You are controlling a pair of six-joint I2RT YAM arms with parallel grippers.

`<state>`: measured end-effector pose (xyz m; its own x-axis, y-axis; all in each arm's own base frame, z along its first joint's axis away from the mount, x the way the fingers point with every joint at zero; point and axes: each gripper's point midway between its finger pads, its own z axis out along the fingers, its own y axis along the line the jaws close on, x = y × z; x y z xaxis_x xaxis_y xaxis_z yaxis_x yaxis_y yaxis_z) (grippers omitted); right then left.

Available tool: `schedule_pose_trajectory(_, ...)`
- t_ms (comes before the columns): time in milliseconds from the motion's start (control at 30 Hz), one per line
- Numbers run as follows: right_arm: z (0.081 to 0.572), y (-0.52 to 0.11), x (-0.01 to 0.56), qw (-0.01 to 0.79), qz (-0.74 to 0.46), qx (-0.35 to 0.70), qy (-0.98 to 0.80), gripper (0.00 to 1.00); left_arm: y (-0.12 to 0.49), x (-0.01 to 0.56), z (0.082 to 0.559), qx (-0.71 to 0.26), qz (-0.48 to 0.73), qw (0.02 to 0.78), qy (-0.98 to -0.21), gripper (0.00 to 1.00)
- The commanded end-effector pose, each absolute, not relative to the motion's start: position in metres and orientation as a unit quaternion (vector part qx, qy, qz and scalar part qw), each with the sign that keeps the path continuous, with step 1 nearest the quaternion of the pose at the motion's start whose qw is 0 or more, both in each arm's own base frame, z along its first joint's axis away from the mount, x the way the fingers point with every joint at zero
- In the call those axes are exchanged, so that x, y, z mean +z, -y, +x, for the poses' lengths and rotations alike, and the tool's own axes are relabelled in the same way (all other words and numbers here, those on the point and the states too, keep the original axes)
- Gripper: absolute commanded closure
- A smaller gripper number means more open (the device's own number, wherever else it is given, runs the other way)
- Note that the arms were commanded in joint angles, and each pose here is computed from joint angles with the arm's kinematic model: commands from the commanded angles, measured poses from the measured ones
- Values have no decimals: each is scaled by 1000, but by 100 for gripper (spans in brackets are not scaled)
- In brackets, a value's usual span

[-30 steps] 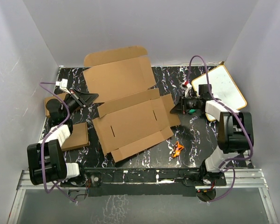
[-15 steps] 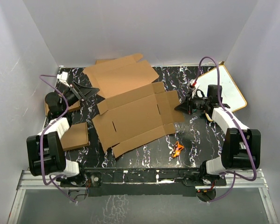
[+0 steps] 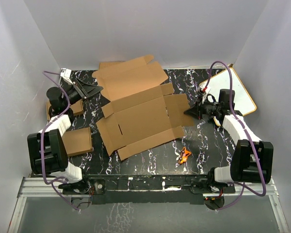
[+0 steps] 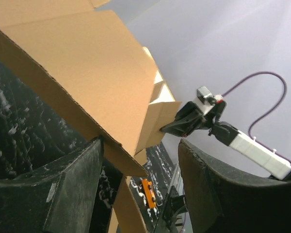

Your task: Fold the paper box

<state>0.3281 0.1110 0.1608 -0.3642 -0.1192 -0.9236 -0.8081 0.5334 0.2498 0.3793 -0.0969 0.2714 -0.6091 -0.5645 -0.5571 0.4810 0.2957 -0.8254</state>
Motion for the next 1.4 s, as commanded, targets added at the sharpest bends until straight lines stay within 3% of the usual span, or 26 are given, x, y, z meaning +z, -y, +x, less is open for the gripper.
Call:
schedule_pose_trajectory(0, 328, -113, 185, 516, -367, 351, -690, 92, 90, 252, 386, -535, -48, 432, -725, 39)
schedule_pose_trajectory(267, 329, -111, 183, 517, -367, 344, -692, 92, 55, 174, 396, -390, -159, 348, -838, 34)
schedule_pose_trajectory(400, 331, -109, 181, 515, -362, 341, -698, 92, 43, 172, 403, -357, -173, 361, -844, 32)
schedule_pose_trajectory(500, 331, -108, 179, 513, -365, 340, -699, 92, 32, 178, 412, -332, -171, 391, -841, 25)
schedule_pose_trajectory(633, 332, -108, 177, 508, -367, 340, -702, 92, 25, 182, 426, -338, -192, 404, -828, 13)
schedule_pose_trajectory(1000, 333, -106, 168, 494, -368, 342, -710, 92, 56, 146, 439, -431, -303, 304, -794, 8)
schedule_pose_trajectory(1367, 333, -106, 165, 492, -366, 341, -713, 92, 106, 111, 435, -414, -355, 207, -812, 11)
